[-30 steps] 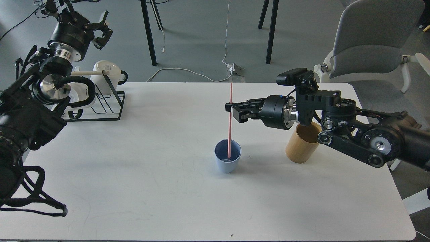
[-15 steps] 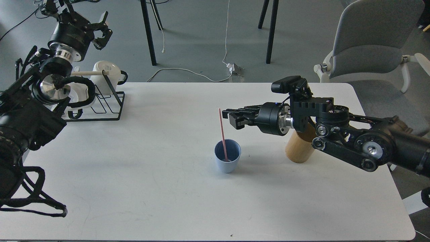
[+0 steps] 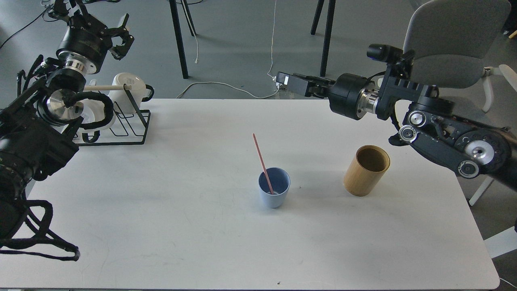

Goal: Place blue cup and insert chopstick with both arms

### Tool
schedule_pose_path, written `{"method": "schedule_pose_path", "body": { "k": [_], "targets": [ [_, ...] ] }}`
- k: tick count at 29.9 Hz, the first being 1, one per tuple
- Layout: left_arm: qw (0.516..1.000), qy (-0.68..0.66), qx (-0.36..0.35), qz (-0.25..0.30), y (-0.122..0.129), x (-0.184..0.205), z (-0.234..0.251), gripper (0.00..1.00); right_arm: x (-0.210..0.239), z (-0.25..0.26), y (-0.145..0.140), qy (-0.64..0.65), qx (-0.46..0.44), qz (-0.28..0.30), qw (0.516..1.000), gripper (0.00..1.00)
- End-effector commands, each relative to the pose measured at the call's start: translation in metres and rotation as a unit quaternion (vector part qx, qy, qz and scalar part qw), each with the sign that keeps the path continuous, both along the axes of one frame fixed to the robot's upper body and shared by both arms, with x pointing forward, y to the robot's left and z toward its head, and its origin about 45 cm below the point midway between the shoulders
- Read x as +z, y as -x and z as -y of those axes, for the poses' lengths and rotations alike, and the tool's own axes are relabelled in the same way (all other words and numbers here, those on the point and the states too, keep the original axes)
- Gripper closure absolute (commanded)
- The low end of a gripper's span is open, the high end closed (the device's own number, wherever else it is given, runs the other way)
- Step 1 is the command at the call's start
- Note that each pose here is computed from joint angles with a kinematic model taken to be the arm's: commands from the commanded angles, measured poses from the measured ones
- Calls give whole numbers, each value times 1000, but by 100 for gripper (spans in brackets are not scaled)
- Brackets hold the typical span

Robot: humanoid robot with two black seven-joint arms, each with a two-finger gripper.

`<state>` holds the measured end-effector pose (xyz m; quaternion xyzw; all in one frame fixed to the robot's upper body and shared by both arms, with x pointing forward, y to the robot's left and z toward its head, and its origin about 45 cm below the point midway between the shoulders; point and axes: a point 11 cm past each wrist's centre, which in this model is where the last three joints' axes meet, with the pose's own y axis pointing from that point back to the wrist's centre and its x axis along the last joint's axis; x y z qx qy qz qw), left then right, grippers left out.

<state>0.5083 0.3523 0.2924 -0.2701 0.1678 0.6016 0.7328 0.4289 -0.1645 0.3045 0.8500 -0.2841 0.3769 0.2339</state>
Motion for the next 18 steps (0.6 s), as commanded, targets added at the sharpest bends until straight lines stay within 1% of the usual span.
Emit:
{"method": "schedule_pose_path", "body": {
  "k": [1, 6, 12, 14, 18],
  "targets": [
    [1000, 2, -1, 2, 0, 0, 2, 1, 30, 25, -12, -102, -47, -23, 993, 2],
    [1000, 3, -1, 2, 0, 0, 3, 1, 58, 64, -20, -201, -96, -44, 974, 1],
    [1000, 7, 0, 2, 0, -1, 3, 1, 80, 105, -26, -340, -142, -85, 926, 1],
    [1000, 7, -1, 2, -1, -1, 4, 1, 82, 126, -27, -387, -162, -97, 903, 1],
    [1000, 8, -1, 0, 0, -4, 4, 1, 83, 163, -30, -499, -195, -119, 836, 1]
  ]
}}
